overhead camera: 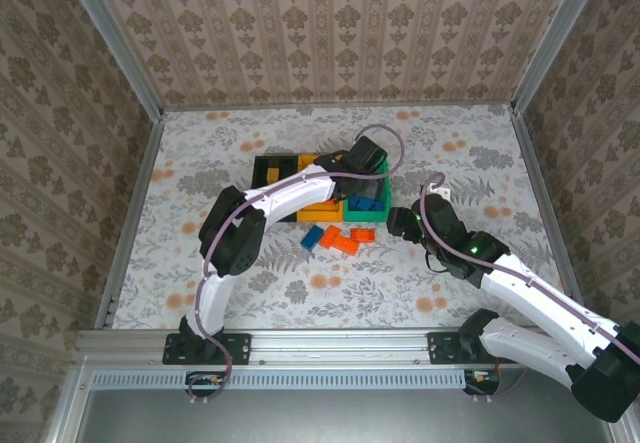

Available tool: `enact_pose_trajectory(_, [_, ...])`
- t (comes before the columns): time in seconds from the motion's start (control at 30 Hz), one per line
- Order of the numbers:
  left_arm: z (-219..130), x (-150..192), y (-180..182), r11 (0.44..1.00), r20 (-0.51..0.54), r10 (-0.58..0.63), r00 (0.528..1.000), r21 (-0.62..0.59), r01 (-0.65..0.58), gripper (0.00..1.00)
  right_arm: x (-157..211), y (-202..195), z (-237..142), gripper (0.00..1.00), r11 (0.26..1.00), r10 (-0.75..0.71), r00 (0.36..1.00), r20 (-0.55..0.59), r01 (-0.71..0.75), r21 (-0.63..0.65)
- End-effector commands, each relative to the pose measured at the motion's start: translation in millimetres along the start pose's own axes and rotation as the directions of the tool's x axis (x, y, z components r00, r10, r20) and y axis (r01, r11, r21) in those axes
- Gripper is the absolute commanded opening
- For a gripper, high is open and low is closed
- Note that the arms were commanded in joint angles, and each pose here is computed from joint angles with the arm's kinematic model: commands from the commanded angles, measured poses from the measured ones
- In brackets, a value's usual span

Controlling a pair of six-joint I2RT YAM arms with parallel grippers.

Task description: Sort the legos into containers by color

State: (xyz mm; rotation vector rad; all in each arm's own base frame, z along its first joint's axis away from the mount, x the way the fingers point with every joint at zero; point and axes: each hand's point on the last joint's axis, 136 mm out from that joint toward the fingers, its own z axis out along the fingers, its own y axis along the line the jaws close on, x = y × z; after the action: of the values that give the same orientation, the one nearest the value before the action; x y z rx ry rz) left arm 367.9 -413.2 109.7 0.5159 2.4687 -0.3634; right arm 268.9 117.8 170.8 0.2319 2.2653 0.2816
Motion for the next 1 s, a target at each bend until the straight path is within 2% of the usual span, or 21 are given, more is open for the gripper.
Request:
enact_pose_trajectory(0.0, [-35.8, -11.5, -10.7, 0.999, 0.05, -0.001, 0.999, 0.053, -0.002, 0.64, 2.7, -9.2, -0.5, 0.83, 0.999, 0.01, 1.0, -0.002, -0.01, 0.036])
enact_pose_trajectory(0.17, [-71.9, 17.8, -5.7, 0.996, 0.084, -0.015, 0.996, 0.088, 0.008, 0.72, 2.6, -8.3, 0.4, 0.84, 0.999, 0.008, 1.0, -0.003, -0.007, 0.032])
enact_pose_trajectory(0.4, [-103.8, 90.0, 21.8, 0.995, 0.057, -0.031, 0.998, 0.098, 0.025, 0.78, 5.8, -2.3, 7.8, 0.84, 1.0, 0.012, 1.0, -0.021, -0.012, 0.016])
enact_pose_trajectory(0.67, [-94.3, 156.9, 59.4, 0.999, -0.023, 0.004, 1.0, 0.034, -0.004, 0.76, 7.3, 2.0, 12.9, 0.84, 1.0, 0.02, 0.999, -0.033, -0.02, 0.008])
enact_pose_trajectory(0.8, [-85.1, 170.8, 76.8, 1.0, -0.047, -0.02, 0.999, -0.015, 0.02, 0.7, 4.9, 2.8, 10.9, 0.84, 1.0, 0.022, 0.999, -0.029, -0.022, 0.006])
enact_pose_trajectory(0.97, [-76.0, 180.6, 93.3, 0.998, -0.07, -0.039, 0.997, -0.061, 0.035, 0.7, 3.2, 1.7, 8.5, 0.84, 1.0, 0.027, 0.999, -0.024, -0.026, 0.01])
